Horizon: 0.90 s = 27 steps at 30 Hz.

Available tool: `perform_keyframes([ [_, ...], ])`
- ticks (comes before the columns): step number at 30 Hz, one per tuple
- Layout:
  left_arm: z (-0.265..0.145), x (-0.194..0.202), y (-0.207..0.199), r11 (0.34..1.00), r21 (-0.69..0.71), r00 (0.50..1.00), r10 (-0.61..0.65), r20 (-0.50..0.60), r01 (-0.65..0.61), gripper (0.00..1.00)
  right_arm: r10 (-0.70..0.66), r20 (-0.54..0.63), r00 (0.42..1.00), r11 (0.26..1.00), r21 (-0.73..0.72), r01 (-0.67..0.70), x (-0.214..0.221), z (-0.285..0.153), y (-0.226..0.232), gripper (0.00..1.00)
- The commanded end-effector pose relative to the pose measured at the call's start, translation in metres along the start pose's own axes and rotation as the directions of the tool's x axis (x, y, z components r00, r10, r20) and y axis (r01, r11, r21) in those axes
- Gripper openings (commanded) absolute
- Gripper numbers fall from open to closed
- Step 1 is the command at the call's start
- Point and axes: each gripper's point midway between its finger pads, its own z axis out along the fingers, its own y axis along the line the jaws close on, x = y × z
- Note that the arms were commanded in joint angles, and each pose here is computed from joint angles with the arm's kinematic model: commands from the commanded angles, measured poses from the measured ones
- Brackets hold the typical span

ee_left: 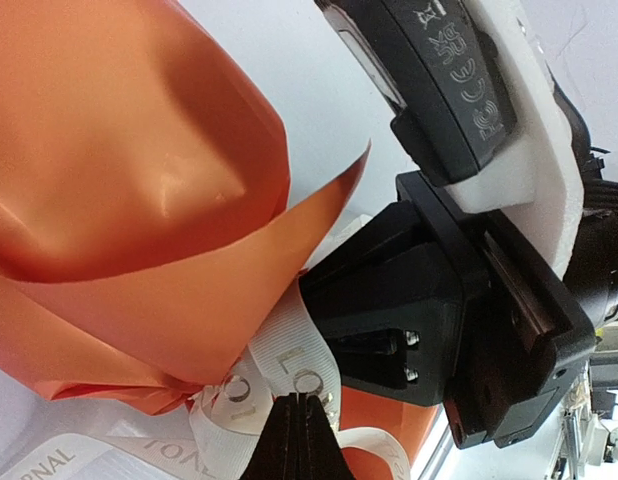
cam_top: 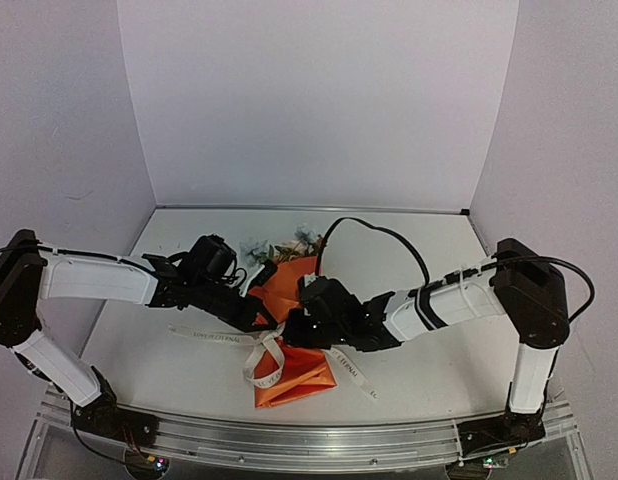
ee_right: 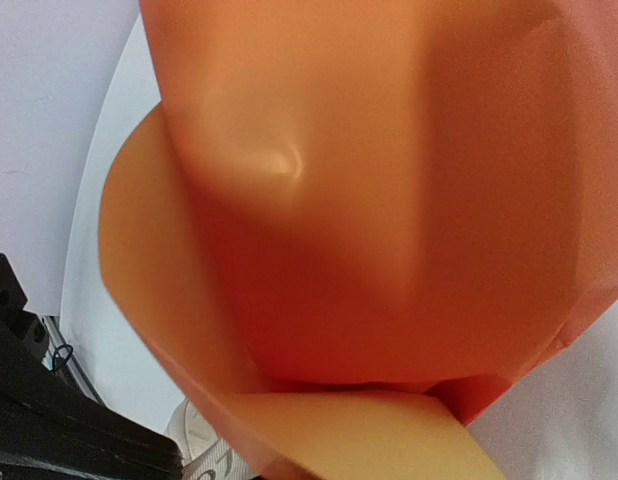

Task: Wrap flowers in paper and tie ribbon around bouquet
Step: Cross the half-tied ribbon over the folded bouquet.

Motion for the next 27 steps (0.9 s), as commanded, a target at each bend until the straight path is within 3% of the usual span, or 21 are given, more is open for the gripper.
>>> perform_keyframes([
  [1, -0.003, -0.016, -0.006, 1.0, 0.021, 0.998, 0.019, 0.063, -0.02, 0.0, 0.034, 0.089, 0.995, 0.983, -0.181, -0.018, -0.026, -0.016, 0.04, 0.0],
  [8, -0.006, -0.02, -0.007, 1.0, 0.012, 0.996, 0.028, 0.082, -0.029, 0.0, 0.038, 0.145, 0.989, 0.962, -0.272, 0.002, -0.035, -0.023, 0.053, 0.0],
  [16, -0.02, -0.033, 0.007, 0.994, -0.106, 0.987, 0.035, 0.157, -0.018, 0.01, 0.074, 0.147, 0.986, 0.944, -0.33, -0.022, -0.035, -0.019, 0.051, 0.0],
  [27, -0.043, -0.038, 0.025, 0.975, -0.216, 0.967, 0.006, 0.254, 0.05, 0.2, 0.081, 0.124, 0.989, 0.94, -0.339, -0.034, -0.032, -0.012, 0.05, 0.0],
])
